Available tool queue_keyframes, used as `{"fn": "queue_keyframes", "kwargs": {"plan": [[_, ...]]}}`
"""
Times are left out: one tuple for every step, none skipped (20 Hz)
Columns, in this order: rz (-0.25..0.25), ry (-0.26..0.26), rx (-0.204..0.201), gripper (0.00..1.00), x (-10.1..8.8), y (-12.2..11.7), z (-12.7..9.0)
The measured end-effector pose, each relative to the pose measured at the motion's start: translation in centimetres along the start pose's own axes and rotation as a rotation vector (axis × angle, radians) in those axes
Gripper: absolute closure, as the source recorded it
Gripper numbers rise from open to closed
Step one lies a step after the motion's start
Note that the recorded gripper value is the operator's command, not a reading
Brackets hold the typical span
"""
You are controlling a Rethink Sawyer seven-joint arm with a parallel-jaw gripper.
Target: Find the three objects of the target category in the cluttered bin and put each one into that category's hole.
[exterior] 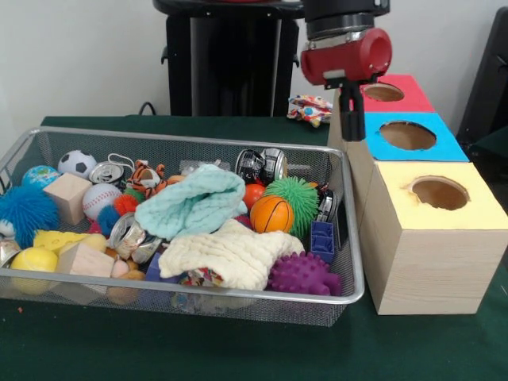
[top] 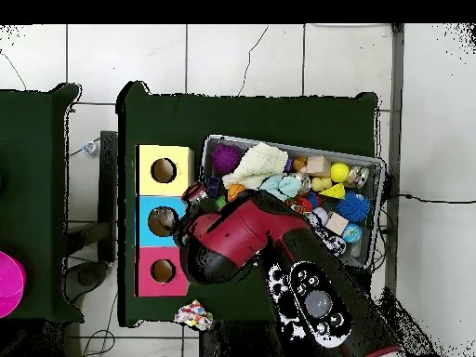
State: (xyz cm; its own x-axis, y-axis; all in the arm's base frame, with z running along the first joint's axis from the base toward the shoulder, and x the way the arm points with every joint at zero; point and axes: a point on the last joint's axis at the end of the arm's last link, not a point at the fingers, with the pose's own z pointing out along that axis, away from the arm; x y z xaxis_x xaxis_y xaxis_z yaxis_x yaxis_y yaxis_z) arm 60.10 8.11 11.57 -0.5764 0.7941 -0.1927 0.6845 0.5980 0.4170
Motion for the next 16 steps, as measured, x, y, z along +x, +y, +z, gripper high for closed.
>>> {"fn": "queue_keyframes", "kwargs": {"plan": [[-0.079,-0.033,0.006,1.0,-0.3,-0.7,0.8],[-0.107,-0.044,0.008,1.0,-0.3,-0.9,1.0],[-0.135,-0.054,0.012,1.0,-0.3,-1.2,1.3],[-0.172,-0.066,0.016,1.0,-0.3,-1.5,1.7],[-0.219,-0.081,0.022,1.0,-0.3,-1.8,2.2],[-0.266,-0.095,0.027,1.0,-0.3,-2.1,2.8],[-0.356,-0.119,0.037,1.0,-0.2,-2.6,3.9],[-0.392,-0.126,0.041,1.0,-0.1,-2.9,4.3],[-0.407,-0.13,0.043,1.0,-0.1,-3.0,4.6],[-0.437,-0.137,0.048,1.0,-0.1,-3.2,5.0],[-0.48,-0.147,0.053,1.0,-0.1,-3.4,5.7],[-0.522,-0.158,0.061,1.0,-0.3,-3.8,6.4],[-0.554,-0.166,0.07,1.0,-0.4,-4.2,7.1],[-0.569,-0.171,0.074,1.0,-0.6,-4.4,7.5],[-0.58,-0.175,0.078,1.0,-0.7,-4.6,7.7],[-0.598,-0.183,0.087,1.0,-1.0,-5.0,8.2]]}}
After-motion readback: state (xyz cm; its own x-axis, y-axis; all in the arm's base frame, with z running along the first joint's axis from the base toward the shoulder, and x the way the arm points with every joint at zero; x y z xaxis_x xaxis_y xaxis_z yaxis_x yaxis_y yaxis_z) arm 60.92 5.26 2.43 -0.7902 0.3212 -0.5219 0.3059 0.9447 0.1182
